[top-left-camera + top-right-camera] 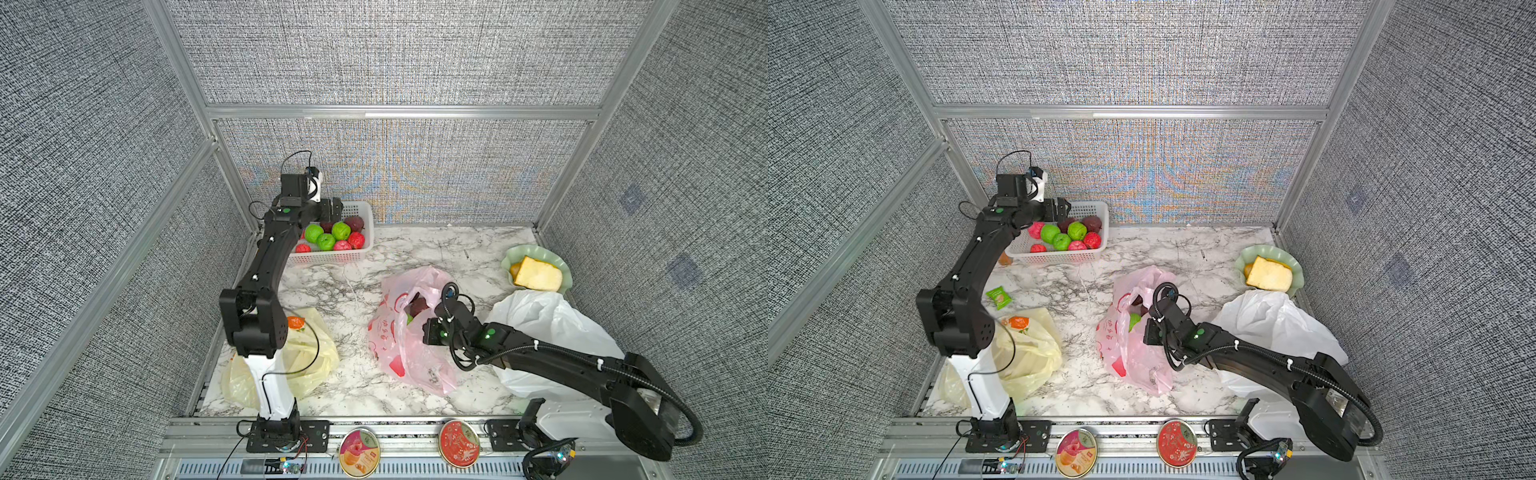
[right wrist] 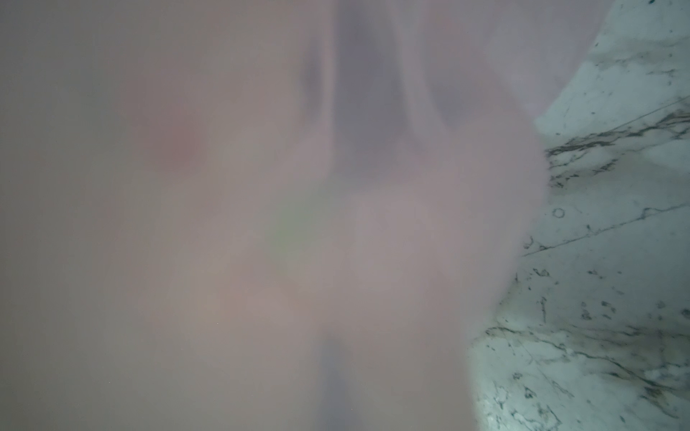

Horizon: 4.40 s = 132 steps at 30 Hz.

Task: Untie the knot of a plastic bag & take out the apple
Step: Place the apple in the basket, then pick up the apple from the plastic bag.

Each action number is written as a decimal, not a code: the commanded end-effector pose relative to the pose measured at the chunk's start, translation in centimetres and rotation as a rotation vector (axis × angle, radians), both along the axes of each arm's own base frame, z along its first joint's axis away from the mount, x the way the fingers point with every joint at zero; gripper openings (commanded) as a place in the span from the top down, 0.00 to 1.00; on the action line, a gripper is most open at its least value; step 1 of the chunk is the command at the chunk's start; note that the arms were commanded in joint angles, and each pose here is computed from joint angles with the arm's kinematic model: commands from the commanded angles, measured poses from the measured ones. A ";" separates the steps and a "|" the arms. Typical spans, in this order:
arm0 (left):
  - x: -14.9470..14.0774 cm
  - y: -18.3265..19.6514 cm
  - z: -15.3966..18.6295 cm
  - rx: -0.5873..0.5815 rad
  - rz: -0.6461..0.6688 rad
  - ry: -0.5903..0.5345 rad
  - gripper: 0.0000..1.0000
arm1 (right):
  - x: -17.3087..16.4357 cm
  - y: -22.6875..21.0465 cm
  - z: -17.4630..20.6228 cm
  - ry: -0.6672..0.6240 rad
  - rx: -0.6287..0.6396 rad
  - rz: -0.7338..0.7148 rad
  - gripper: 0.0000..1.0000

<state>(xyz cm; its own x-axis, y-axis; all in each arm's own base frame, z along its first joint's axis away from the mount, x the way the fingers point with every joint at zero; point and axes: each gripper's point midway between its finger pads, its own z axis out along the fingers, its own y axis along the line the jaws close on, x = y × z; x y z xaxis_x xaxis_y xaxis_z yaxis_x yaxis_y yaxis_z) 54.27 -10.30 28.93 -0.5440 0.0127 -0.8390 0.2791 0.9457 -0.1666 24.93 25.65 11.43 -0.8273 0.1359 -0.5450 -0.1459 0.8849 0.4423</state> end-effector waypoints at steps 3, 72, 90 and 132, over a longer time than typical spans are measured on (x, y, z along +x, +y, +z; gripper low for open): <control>-6.9 -2.0 2.4 -0.145 -0.125 -0.073 0.01 | -0.1 -0.1 0.8 -0.023 0.023 -0.001 1.00; -36.0 -23.2 -12.0 -0.394 -0.669 0.094 0.42 | -2.6 -0.4 -0.8 0.007 0.059 0.020 1.00; -27.3 -19.1 -20.3 0.151 -0.093 0.293 0.28 | -4.3 -0.4 -1.7 0.065 0.090 0.035 1.00; -30.6 -22.3 -16.3 0.028 -0.404 0.276 0.48 | -3.0 -1.4 -2.7 0.053 -0.028 0.032 1.00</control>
<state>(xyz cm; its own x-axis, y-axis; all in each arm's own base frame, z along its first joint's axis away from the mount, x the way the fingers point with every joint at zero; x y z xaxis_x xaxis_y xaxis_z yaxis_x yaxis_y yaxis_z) 24.40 -31.43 11.28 -0.7082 0.2975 -0.6403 0.5269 0.8263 -0.1989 21.81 24.85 8.96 -0.8589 0.1054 -0.5012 -0.1585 0.8758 0.4559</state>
